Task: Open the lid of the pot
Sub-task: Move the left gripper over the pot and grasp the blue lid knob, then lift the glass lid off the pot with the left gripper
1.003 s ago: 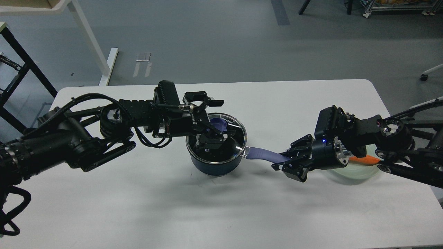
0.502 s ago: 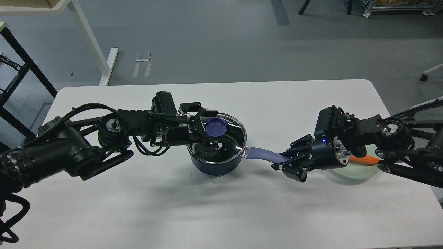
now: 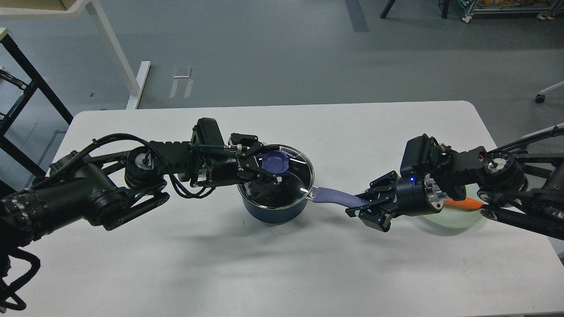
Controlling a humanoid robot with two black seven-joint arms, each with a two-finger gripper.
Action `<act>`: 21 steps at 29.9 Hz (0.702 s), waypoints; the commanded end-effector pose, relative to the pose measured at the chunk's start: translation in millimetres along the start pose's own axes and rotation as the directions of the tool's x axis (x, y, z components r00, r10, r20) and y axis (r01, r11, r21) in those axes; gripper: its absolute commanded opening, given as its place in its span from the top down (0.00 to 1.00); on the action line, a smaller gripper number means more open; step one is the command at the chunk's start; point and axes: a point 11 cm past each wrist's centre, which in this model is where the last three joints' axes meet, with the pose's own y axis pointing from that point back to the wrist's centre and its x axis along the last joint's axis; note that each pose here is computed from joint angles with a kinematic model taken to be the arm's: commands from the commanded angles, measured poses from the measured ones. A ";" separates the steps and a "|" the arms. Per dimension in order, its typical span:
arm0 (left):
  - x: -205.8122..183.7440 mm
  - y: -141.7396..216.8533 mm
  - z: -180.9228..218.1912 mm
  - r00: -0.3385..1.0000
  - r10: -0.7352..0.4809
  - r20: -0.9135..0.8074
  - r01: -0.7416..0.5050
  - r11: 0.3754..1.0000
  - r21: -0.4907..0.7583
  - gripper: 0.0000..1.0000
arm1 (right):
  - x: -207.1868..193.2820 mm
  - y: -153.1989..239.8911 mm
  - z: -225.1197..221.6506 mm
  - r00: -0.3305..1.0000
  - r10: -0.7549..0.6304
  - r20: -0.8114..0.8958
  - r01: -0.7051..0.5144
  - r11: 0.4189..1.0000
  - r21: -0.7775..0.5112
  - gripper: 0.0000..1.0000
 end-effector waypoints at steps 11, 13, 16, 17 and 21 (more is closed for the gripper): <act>17.1 5.5 -3.0 0.999 0.034 0.038 -0.034 0.999 -0.006 0.60 | -1.0 1.4 0.9 1.000 0.000 0.004 0.000 1.000 -0.004 0.66; 22.1 21.2 -12.9 0.997 0.037 0.064 -0.038 0.999 0.016 0.60 | -1.1 1.8 1.2 1.000 0.001 0.003 -0.001 1.000 -0.005 0.66; 22.5 44.8 -24.2 0.996 0.035 0.080 -0.039 0.998 0.050 0.59 | -1.1 1.9 1.2 1.000 0.001 0.003 -0.001 1.000 -0.005 0.66; 21.0 56.5 -31.4 0.996 0.036 0.078 -0.041 0.996 0.075 0.59 | -1.2 1.9 1.2 1.000 0.000 0.004 0.000 1.000 -0.005 0.66; 13.4 103.8 -56.5 0.997 0.043 0.062 -0.053 0.982 0.179 0.59 | -0.6 2.1 1.5 1.000 0.001 0.003 0.000 1.000 -0.006 0.66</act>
